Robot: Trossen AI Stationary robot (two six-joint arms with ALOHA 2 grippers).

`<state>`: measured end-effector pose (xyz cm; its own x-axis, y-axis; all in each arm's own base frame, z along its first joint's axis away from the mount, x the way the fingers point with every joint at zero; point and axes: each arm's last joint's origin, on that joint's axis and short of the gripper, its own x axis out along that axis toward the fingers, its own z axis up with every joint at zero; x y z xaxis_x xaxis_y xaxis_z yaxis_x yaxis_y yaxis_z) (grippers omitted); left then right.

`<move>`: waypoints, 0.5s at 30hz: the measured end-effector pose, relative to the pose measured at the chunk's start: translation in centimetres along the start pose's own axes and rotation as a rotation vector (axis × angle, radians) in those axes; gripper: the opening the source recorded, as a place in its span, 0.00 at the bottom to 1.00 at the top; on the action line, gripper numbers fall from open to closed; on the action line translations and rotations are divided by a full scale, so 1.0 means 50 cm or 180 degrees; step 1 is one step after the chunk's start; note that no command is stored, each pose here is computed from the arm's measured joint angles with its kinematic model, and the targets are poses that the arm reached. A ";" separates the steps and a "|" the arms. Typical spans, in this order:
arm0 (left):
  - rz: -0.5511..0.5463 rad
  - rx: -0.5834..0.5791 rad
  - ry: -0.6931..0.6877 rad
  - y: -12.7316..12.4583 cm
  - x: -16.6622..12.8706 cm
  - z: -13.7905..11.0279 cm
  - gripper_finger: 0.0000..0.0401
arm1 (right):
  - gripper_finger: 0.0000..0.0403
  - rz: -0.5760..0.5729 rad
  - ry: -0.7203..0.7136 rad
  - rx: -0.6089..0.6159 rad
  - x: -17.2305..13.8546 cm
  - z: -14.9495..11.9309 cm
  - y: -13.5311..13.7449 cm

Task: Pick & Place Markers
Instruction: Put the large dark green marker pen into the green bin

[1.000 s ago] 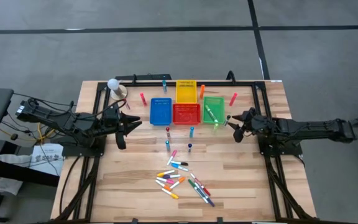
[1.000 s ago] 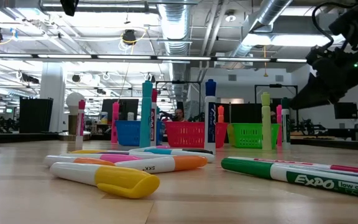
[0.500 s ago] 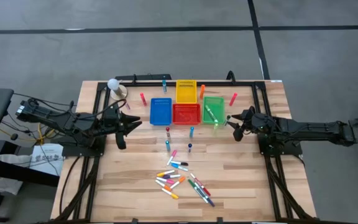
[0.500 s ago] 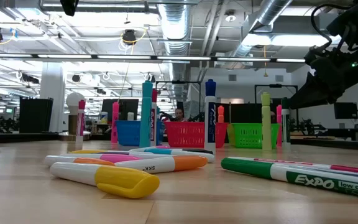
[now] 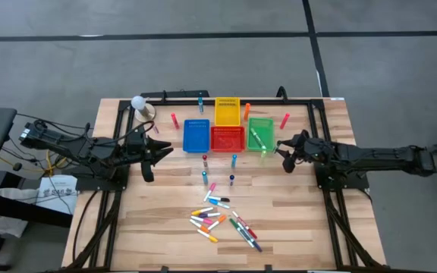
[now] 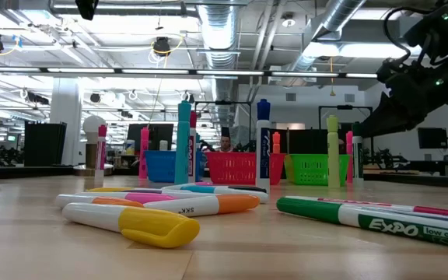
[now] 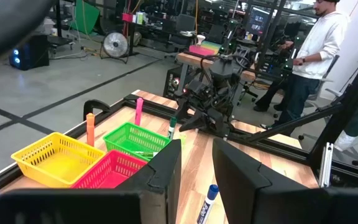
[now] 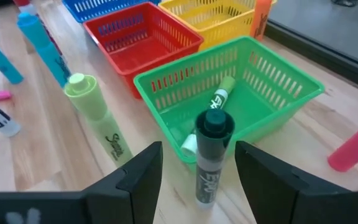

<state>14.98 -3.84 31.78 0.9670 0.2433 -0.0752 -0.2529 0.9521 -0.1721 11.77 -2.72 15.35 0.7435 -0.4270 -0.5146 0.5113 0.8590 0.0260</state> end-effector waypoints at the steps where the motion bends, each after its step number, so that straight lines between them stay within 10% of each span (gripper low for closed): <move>1: 0.0000 0.0001 0.0001 0.000 0.000 0.000 0.23 | 0.48 -0.0017 0.0025 -0.0002 0.002 -0.001 -0.001; 15: -0.0015 0.0000 0.0003 -0.001 0.000 0.000 0.23 | 0.46 -0.0110 -0.0054 -0.0047 0.018 0.010 -0.005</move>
<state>14.98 -3.87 31.77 0.9682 0.2386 -0.0754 -0.2483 0.9532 -0.1724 12.54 -3.44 15.29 0.7328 -0.4611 -0.5004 0.5305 0.8477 -0.0044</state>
